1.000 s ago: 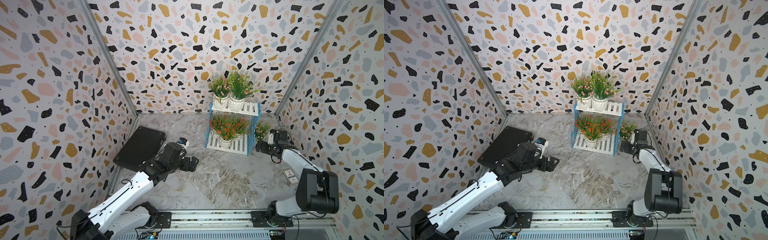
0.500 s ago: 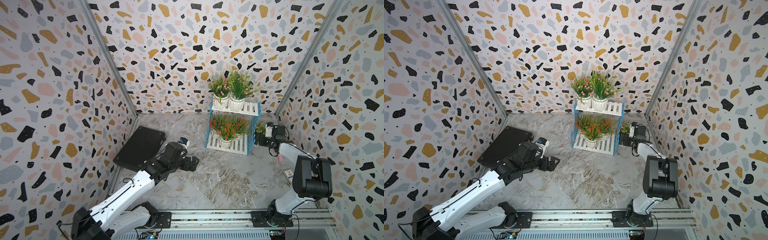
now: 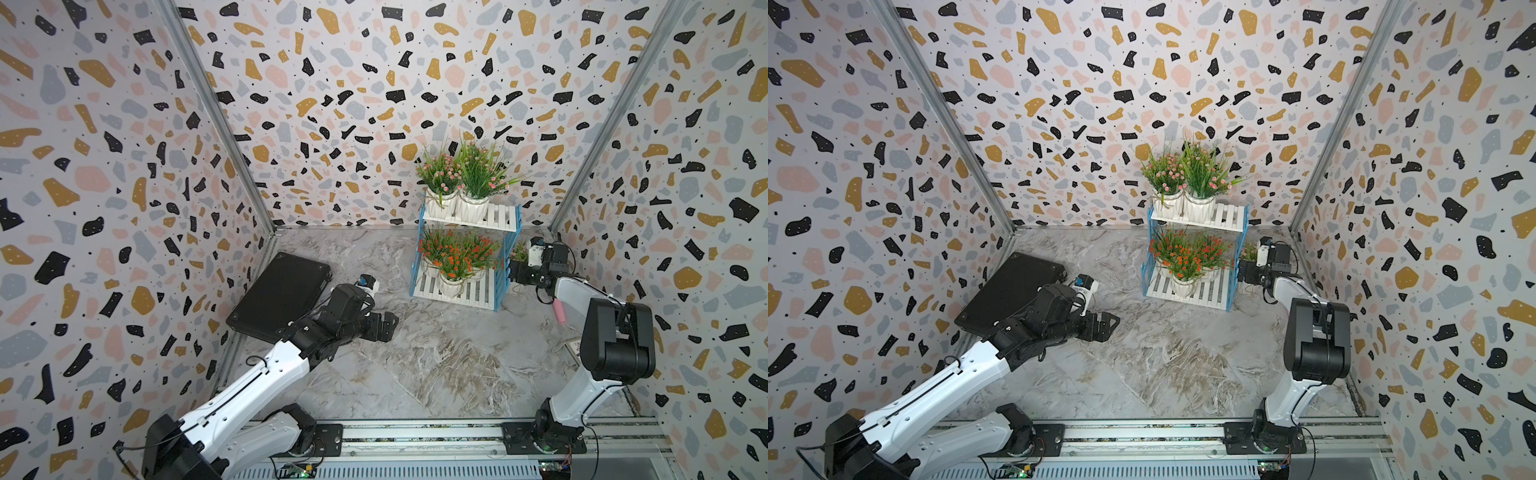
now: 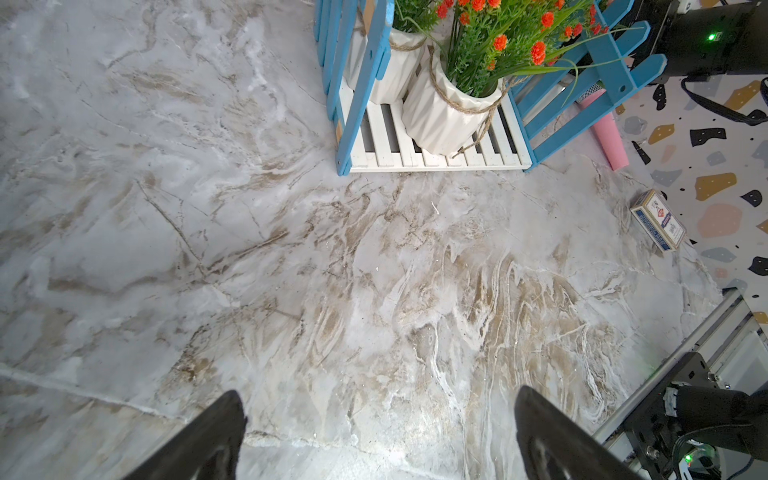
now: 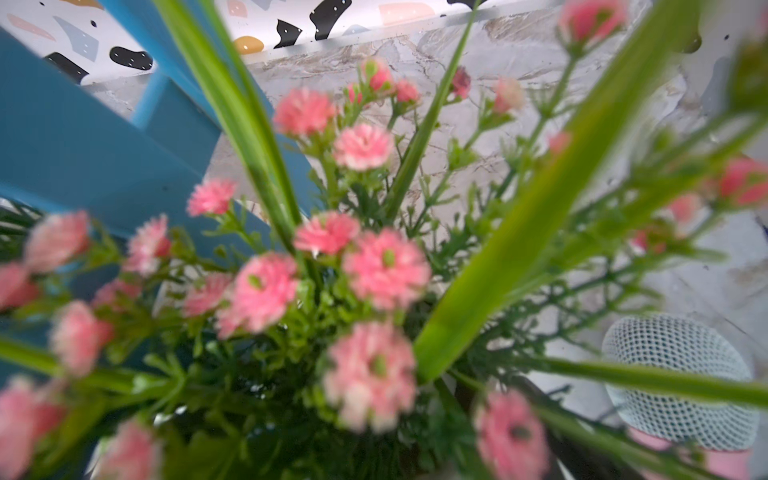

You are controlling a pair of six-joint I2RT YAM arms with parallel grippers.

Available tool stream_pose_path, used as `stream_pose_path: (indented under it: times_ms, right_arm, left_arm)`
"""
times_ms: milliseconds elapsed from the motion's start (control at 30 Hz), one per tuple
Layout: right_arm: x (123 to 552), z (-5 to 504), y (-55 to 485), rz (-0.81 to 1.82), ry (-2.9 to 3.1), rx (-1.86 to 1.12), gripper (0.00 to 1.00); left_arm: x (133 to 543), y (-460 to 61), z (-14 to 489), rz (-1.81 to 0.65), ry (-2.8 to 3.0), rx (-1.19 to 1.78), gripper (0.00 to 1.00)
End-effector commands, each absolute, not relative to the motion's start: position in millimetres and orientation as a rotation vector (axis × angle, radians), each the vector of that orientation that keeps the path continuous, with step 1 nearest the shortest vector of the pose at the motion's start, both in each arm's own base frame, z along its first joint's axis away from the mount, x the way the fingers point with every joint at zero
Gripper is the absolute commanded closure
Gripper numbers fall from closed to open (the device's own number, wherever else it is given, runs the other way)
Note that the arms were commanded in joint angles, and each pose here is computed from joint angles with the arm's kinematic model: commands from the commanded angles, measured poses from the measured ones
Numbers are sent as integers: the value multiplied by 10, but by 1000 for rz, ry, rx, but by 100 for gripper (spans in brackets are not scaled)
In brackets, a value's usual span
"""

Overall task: Place the baby's breath potted plants on the rack by color
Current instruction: Pick up the baby's breath potted plant from the center of the board.

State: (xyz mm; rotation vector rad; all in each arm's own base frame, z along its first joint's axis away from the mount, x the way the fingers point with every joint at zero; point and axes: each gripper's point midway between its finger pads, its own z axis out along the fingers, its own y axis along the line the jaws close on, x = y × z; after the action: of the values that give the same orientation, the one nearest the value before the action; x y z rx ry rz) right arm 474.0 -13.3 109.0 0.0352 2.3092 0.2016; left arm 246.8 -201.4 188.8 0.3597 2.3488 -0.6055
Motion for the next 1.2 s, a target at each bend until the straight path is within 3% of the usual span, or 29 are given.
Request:
stream_pose_path:
  times_ms: [0,833,1167]
  right_arm:
    - [4828,1220,-14,191,2298,-40,0]
    - [4886,1019,56,90,2388,-83,1]
    - [4907,1117,27,67,2358,-53,24]
  left_arm:
    - [2505,-2038,1974,-605,2311,369,1]
    - [2495,-2026,1992,-603,2310,367,1]
    - [2491,-2014,2021,-596,2308,369,1]
